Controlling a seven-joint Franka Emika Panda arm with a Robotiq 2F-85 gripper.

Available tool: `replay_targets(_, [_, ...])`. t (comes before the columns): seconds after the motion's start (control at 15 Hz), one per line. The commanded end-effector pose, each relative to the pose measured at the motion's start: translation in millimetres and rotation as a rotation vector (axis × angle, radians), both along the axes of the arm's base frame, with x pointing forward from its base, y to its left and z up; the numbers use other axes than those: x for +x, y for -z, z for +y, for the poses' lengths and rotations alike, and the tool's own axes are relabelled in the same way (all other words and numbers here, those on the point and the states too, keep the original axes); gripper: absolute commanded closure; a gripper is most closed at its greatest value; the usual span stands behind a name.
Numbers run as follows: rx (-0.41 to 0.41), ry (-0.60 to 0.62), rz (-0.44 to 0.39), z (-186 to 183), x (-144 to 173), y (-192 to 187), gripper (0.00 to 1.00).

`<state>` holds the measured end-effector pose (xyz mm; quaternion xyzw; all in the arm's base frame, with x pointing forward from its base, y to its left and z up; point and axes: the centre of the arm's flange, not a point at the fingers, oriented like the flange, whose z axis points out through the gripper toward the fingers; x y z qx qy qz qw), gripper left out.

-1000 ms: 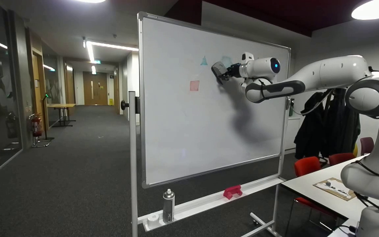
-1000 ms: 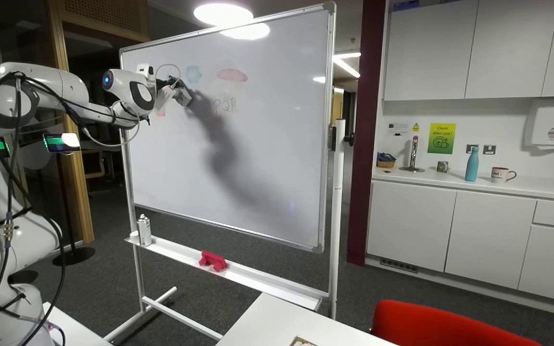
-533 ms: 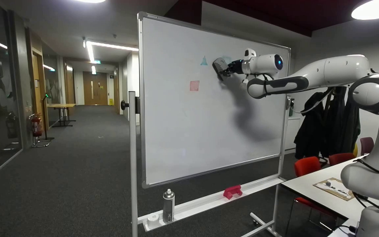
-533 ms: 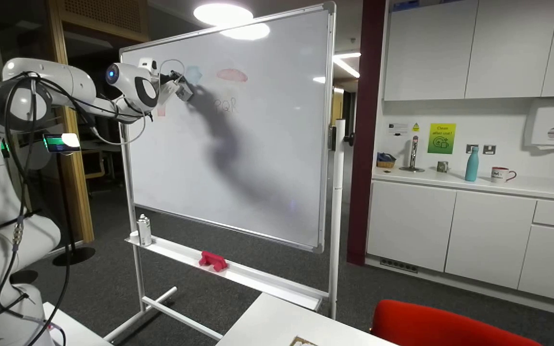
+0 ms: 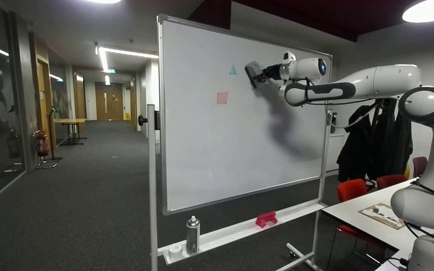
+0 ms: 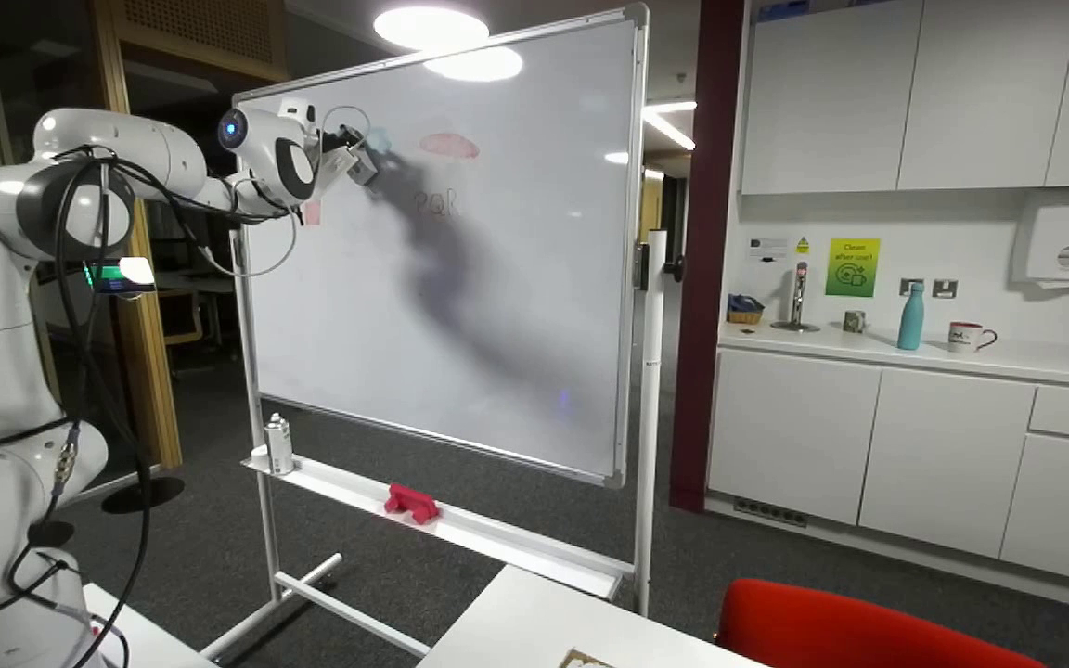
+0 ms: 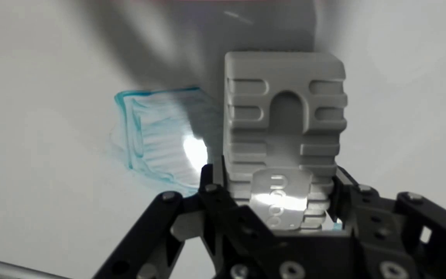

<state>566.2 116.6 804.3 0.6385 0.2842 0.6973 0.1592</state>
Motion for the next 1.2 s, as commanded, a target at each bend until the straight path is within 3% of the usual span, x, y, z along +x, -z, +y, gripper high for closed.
replay_targets(0.0, [0.001,-0.002,-0.048,-31.0,-14.0,-39.1,0.66])
replay_targets(0.47, [0.04,0.026,-0.091,-62.8,-17.4,-55.9,0.66])
replay_targets(1.13, [-0.061,-0.002,-0.02,-45.5,-3.9,-4.7,0.66])
